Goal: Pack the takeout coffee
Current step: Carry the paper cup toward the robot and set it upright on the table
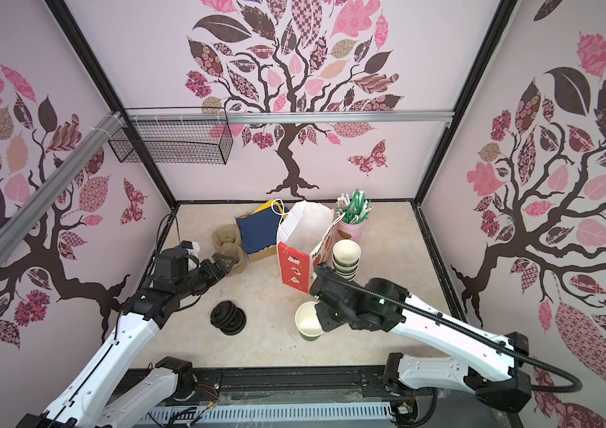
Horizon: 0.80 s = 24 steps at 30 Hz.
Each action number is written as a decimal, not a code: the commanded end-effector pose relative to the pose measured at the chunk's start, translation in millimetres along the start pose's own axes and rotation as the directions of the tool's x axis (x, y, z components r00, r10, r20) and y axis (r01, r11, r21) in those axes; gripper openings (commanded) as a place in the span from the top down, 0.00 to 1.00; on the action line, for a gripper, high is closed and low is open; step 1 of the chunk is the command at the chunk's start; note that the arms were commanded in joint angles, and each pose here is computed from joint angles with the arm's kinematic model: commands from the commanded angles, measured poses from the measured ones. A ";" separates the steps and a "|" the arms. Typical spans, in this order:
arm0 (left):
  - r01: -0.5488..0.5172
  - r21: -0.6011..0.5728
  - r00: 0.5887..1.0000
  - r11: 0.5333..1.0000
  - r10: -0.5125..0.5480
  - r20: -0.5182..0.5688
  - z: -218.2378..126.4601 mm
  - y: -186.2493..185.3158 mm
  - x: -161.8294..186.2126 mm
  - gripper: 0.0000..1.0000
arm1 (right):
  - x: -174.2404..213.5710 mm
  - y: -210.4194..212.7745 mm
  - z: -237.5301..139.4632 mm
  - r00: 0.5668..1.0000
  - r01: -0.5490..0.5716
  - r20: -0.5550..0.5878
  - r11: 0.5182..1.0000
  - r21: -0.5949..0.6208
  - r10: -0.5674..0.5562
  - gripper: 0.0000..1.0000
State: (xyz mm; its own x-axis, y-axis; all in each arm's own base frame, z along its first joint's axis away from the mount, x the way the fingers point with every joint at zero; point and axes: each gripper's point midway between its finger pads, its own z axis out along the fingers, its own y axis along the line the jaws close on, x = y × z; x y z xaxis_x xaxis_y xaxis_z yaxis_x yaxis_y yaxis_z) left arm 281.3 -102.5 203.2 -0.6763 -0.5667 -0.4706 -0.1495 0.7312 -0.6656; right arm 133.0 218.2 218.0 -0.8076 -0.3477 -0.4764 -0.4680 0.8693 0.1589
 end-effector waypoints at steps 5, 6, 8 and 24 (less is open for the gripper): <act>0.094 -0.132 0.995 0.987 -0.090 0.035 -14.2 38.8 15.1 0.07 | -23.6 37.6 45.4 0.993 -0.037 0.112 0.996 -0.086 0.047 1.00; 0.102 -0.140 0.995 0.985 -0.097 0.039 -16.1 41.5 16.2 0.07 | -23.6 38.3 52.2 0.993 -0.032 0.112 0.996 -0.080 0.041 1.00; 0.112 -0.145 0.993 0.983 -0.107 0.042 -18.7 44.7 18.7 0.07 | -21.7 42.0 67.0 0.994 -0.017 0.102 0.997 -0.076 0.025 1.00; 0.119 -0.178 0.992 0.977 -0.107 0.073 -27.1 54.3 19.0 0.07 | 6.2 23.6 120.4 1.000 -0.018 -0.020 0.998 0.053 0.020 1.00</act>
State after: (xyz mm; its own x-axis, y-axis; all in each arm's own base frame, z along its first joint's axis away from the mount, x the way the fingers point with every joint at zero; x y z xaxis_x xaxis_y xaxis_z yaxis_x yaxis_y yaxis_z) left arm 244.9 -67.1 184.5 -0.5977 -0.6712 -0.4385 -0.3348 0.7060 -0.6241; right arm 154.3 281.7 122.0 -0.8159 -0.3463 -0.4630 -0.4576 0.8762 0.1511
